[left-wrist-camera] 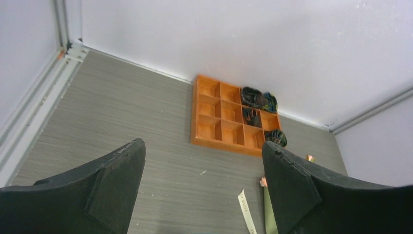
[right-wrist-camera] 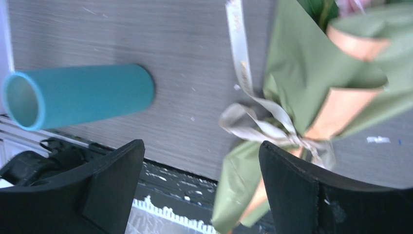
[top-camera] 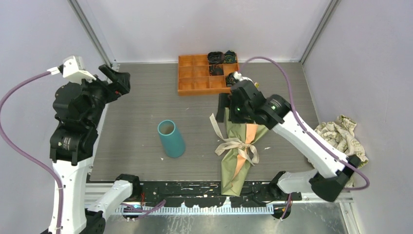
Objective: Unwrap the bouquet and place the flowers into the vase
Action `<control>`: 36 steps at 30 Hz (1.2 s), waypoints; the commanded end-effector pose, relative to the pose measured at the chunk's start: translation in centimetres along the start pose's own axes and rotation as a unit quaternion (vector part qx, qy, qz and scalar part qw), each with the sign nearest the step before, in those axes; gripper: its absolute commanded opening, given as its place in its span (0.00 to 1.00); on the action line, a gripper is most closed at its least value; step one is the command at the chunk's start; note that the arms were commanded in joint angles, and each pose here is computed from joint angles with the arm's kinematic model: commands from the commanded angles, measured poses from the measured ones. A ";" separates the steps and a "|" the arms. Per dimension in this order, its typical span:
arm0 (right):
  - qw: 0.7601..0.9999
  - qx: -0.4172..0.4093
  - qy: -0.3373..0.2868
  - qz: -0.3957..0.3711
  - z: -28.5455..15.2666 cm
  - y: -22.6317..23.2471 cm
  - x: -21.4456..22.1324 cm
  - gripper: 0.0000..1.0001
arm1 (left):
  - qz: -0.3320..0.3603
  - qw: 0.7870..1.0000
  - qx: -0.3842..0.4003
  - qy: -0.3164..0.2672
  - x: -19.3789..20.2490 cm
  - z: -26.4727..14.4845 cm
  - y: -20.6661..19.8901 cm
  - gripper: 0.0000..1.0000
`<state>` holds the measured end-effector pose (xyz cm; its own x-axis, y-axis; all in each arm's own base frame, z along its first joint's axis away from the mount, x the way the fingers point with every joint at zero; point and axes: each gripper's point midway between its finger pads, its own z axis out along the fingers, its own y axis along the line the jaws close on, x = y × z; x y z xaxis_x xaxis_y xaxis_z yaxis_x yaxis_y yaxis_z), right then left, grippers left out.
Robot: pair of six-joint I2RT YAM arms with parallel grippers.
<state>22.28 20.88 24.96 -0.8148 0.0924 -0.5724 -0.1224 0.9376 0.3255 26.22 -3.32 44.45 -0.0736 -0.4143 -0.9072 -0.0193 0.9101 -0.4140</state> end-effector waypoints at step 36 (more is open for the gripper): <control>0.980 -0.072 0.032 -0.183 7.2 19.0 1.8 0.76 | 0.032 0.995 -0.078 0.057 4.2 0.1 4.0 0.88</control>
<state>22.98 40.27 24.24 -0.7409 -0.2710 -0.6145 -0.4736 0.8596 0.1919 25.88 -1.69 38.25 -0.2231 -0.3670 -0.9031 -0.1676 0.9271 -0.3353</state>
